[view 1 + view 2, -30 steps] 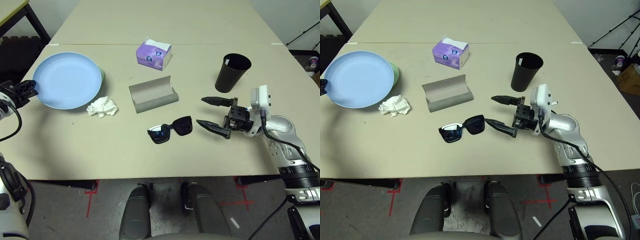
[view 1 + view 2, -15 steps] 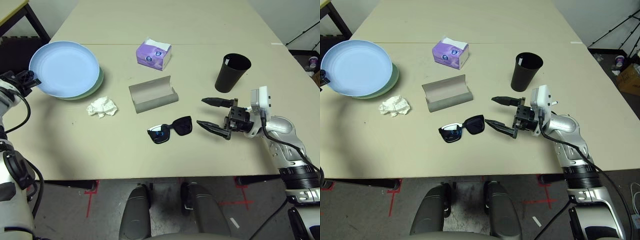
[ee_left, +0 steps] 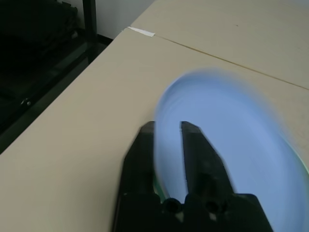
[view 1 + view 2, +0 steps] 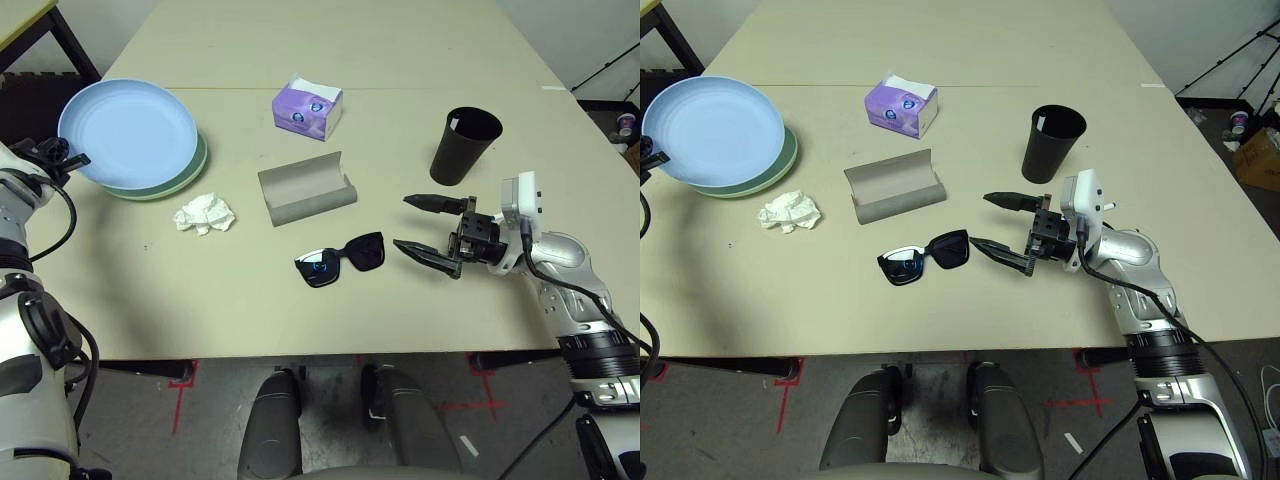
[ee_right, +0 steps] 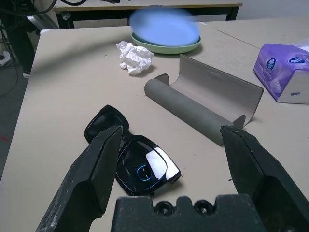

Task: Organize and tidy the items on the table.

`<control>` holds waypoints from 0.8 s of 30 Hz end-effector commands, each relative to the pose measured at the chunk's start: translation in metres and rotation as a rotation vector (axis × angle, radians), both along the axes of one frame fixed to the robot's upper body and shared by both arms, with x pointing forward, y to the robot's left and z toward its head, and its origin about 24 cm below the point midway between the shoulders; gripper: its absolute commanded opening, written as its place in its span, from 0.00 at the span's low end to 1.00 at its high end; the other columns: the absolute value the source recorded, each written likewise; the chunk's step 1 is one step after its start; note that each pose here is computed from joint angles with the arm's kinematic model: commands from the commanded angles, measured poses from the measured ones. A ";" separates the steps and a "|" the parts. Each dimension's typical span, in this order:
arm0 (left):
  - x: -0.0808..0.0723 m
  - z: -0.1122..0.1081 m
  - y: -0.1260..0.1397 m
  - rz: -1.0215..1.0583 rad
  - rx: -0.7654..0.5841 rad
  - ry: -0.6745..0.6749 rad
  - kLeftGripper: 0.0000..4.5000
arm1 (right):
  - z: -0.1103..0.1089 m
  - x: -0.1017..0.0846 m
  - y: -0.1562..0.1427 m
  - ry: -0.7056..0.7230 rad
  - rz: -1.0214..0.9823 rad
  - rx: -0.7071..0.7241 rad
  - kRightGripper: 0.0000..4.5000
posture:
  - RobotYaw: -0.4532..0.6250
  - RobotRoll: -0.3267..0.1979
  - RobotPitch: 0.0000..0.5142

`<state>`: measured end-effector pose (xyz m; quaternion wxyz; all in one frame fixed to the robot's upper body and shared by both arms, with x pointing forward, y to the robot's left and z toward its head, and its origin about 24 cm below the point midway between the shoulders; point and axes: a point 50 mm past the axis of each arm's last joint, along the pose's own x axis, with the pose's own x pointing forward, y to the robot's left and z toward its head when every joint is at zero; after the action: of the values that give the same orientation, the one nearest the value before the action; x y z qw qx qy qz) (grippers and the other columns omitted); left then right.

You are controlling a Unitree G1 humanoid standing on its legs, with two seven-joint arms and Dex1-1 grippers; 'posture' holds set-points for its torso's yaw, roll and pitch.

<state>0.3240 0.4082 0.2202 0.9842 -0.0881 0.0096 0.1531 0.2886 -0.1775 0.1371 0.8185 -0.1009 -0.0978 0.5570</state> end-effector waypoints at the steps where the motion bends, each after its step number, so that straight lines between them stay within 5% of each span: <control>1: -0.001 -0.007 0.001 -0.001 -0.003 0.034 0.57 | 0.001 -0.002 -0.001 -0.007 0.003 -0.008 1.00 | 0.39 0.62 0.34; 6: -0.001 0.000 -0.002 -0.052 0.012 0.027 1.00 | 0.001 -0.001 -0.001 -0.007 0.005 -0.007 1.00 | 0.39 0.62 0.34; 24: -0.016 -0.004 -0.080 -0.866 0.275 0.194 1.00 | 0.006 0.002 -0.012 0.006 -0.011 -0.037 1.00 | 0.39 0.62 0.34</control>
<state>0.3093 0.3347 0.2184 0.9616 0.0537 0.1139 -0.2437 0.2907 -0.1837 0.1430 0.8174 -0.1169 -0.0921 0.5565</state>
